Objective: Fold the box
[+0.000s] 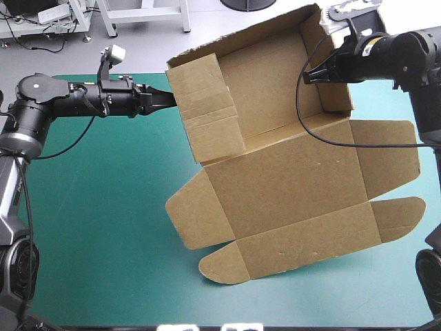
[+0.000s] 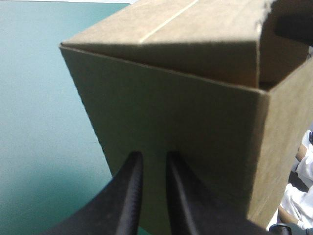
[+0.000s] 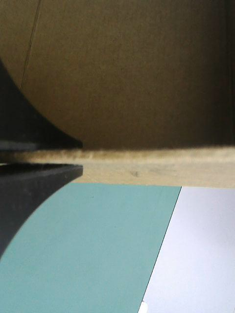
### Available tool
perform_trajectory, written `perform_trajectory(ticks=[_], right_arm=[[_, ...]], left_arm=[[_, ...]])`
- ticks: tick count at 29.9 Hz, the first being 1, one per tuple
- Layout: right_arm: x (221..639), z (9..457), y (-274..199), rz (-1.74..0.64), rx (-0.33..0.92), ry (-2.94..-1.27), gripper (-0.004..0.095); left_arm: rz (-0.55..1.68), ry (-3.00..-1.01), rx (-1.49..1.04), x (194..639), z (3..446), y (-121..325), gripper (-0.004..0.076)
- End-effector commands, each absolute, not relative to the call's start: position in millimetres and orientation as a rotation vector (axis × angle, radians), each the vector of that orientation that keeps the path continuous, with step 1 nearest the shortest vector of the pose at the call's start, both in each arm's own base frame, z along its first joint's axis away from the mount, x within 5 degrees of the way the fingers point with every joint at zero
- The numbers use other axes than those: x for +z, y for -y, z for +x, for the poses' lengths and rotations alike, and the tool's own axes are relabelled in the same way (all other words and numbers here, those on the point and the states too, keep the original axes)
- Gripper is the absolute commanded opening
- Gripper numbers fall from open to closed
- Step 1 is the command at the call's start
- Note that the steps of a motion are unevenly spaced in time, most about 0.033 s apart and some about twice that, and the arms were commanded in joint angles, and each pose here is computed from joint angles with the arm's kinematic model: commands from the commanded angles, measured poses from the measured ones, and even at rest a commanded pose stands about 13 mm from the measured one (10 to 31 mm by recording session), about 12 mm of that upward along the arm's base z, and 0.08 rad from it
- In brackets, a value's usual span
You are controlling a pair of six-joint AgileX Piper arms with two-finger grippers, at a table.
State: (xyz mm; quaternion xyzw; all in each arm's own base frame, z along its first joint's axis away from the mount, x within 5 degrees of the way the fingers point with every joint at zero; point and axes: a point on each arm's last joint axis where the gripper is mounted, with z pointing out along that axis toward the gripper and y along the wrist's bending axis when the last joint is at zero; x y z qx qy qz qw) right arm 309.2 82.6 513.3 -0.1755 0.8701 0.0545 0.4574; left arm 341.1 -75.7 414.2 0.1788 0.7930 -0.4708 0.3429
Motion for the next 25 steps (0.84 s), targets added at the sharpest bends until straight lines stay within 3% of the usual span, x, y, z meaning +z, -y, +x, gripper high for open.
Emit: perform_trajectory(ticks=[1,25], right_arm=[[540.2,293.4,-79.3,-0.400,0.156,-1.997,-0.0021],[537.5,300.0,-80.8,-0.384,0.164,-1.994,-0.0021]], left_arm=[[0.544,-1.955,-1.305,445.7,316.6,82.8,0.0224],[0.578,-1.894,-1.352,465.3,294.9,94.3,0.0239]])
